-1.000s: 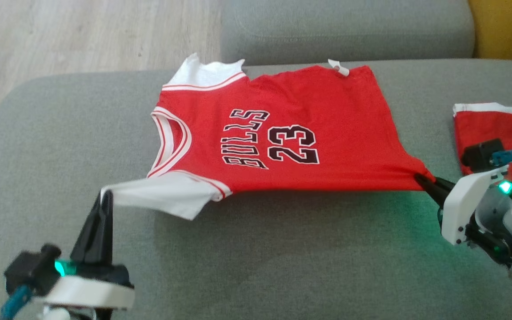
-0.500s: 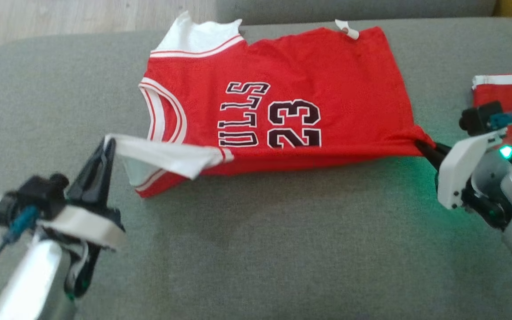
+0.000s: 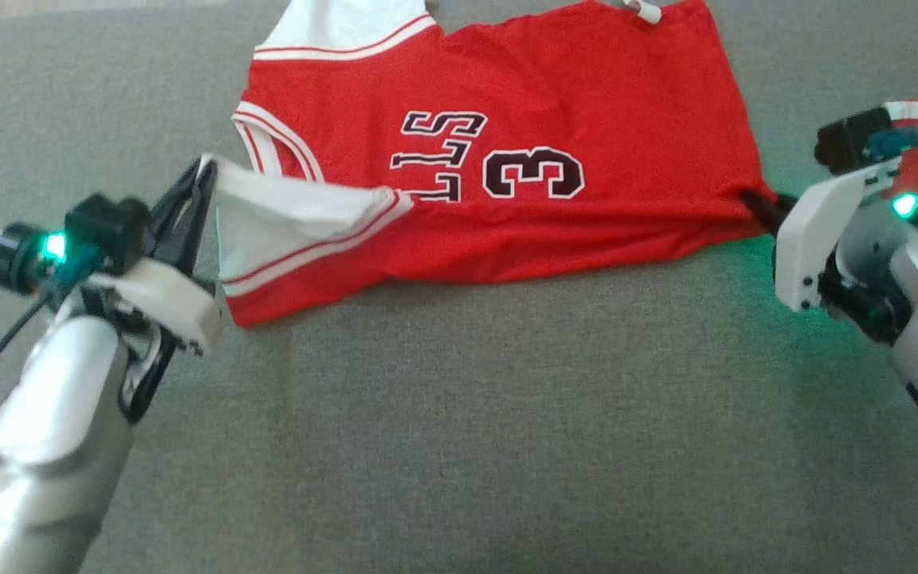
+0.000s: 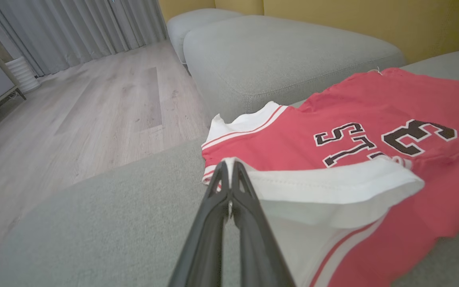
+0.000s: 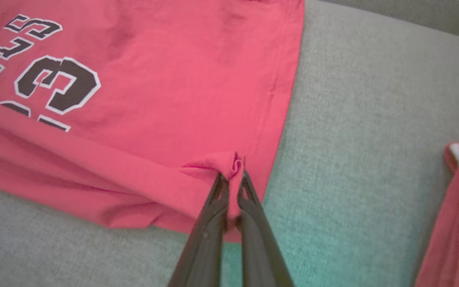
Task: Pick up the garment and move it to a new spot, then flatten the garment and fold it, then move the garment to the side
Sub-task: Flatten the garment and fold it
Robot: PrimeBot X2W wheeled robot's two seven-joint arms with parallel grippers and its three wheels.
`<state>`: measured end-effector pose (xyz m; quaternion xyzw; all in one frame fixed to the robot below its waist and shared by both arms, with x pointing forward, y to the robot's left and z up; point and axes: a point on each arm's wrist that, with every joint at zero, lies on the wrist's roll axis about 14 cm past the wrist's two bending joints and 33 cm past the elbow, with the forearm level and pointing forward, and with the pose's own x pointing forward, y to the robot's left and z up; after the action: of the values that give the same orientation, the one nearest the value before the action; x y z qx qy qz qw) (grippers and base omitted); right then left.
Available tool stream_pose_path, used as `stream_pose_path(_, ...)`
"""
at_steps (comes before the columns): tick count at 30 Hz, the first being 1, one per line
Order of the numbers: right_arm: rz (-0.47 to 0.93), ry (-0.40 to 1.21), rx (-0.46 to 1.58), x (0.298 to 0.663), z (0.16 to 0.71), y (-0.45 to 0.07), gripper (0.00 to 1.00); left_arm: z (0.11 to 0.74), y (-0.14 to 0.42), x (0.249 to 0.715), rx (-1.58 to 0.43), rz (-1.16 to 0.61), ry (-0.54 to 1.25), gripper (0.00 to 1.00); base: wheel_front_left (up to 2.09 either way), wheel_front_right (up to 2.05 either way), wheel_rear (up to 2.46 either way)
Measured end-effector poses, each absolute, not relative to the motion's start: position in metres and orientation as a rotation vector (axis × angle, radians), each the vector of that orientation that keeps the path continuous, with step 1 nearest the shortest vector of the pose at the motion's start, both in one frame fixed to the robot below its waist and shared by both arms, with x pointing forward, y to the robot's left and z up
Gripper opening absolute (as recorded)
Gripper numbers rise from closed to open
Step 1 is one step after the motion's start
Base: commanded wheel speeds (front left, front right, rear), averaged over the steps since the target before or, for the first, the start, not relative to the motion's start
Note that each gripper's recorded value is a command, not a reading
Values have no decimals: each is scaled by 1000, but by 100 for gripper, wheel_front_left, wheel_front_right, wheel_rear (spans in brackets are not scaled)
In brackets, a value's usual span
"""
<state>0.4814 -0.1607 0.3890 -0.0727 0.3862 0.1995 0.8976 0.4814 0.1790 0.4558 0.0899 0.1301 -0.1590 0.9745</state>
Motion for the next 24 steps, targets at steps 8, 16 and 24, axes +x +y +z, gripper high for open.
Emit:
stream_pose_path(8, 346, 587, -142, 532, 423, -167, 100, 515, 164, 530, 100, -282, 2, 100, 0, 0, 0)
stream_pose_path(16, 317, 257, -92, 551, 485, -164, 100, 578, 167, 521, -72, -200, -211, 100, 0, 0, 0)
stream_pose_path(24, 249, 28, 19, 526, 522, -170, 100, 549, 178, 458, -207, -99, -177, 100, 0, 0, 0)
